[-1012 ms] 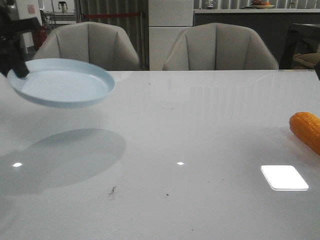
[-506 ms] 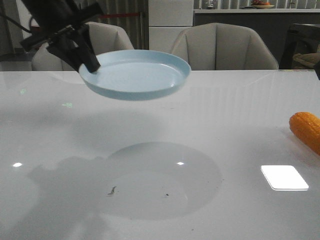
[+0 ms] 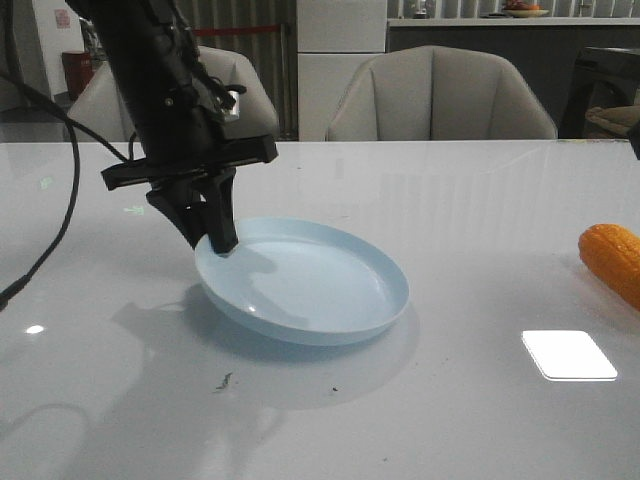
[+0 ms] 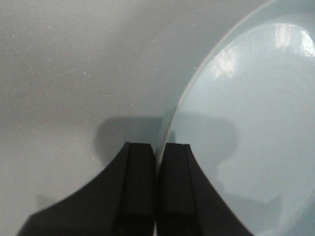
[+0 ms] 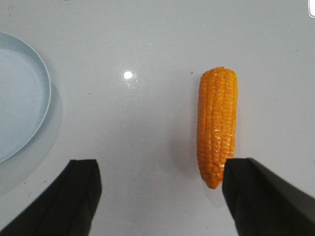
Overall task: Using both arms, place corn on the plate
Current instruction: 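Lower the plate onto the table and open the left gripper, then raise the left gripper away from the plate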
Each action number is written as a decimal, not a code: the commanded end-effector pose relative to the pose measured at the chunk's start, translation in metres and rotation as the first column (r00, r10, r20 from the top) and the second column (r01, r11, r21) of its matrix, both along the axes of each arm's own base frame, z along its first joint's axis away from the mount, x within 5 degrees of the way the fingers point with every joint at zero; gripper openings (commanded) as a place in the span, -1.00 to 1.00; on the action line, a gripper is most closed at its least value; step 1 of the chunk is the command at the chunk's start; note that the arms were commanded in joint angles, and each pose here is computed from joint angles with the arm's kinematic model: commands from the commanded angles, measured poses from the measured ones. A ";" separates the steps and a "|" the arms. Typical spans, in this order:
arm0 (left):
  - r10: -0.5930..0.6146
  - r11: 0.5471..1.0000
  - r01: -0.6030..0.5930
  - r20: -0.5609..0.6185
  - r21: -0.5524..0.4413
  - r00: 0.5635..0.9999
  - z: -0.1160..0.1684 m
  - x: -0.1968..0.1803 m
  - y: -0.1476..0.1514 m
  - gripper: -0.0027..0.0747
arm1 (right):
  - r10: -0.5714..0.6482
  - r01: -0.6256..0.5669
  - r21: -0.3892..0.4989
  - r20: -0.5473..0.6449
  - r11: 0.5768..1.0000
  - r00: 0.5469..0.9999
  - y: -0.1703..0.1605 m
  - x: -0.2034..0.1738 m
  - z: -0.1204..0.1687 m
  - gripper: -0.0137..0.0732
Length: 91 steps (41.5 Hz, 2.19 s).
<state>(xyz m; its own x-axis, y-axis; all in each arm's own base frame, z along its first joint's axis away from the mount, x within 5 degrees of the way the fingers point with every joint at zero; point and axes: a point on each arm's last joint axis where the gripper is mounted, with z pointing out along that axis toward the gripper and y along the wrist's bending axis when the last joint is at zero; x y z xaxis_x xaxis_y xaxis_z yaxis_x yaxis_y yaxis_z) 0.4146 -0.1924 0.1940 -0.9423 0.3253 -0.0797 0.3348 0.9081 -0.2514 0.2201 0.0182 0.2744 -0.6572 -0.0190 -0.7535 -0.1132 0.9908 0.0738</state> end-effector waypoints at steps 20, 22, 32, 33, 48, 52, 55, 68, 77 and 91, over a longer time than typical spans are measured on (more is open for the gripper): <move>-0.046 0.998 0.048 0.046 -0.040 0.998 0.021 -0.005 -0.012 0.46 | -0.026 0.025 0.014 0.106 1.000 0.994 -0.002 0.005 0.018 0.73; -0.048 0.998 0.049 0.040 -0.038 0.998 0.021 -0.006 -0.012 0.50 | -0.026 0.024 0.014 0.105 1.000 0.994 -0.002 0.005 0.018 0.73; -0.073 0.996 0.077 0.098 -0.037 0.993 0.042 -0.002 -0.009 0.48 | -0.022 0.021 0.014 0.091 1.000 0.996 -0.001 0.004 0.017 0.73; -0.072 0.996 0.077 0.111 -0.042 0.991 0.046 -0.001 -0.009 0.48 | -0.021 0.019 0.014 0.087 1.000 0.996 -0.001 0.004 0.017 0.73; -0.006 0.990 -0.064 0.482 0.128 0.876 0.130 0.028 0.024 0.48 | -0.016 0.015 0.015 0.071 1.000 0.997 -0.001 0.003 0.016 0.73; 0.040 0.992 -0.102 0.573 0.077 0.819 0.160 0.025 0.040 0.48 | -0.015 0.014 0.015 0.069 1.000 0.998 -0.001 0.003 0.016 0.73; 0.068 0.990 -0.132 0.636 0.053 0.768 0.185 0.020 0.055 0.48 | -0.015 0.014 0.015 0.066 1.000 0.998 -0.001 0.003 0.015 0.73; 0.111 0.971 -0.236 0.812 0.034 0.573 0.278 -0.031 0.123 0.48 | -0.014 0.013 0.015 0.062 1.000 0.998 -0.001 0.003 0.015 0.73; 0.168 0.949 -0.316 0.853 -0.004 0.494 0.290 -0.062 0.167 0.48 | -0.010 0.010 0.015 0.050 1.000 0.999 -0.001 0.002 0.014 0.73; 0.172 0.944 -0.330 0.880 -0.019 0.442 0.203 -0.139 0.189 0.48 | -0.028 0.026 0.037 0.045 0.999 0.999 -0.001 0.002 0.014 0.73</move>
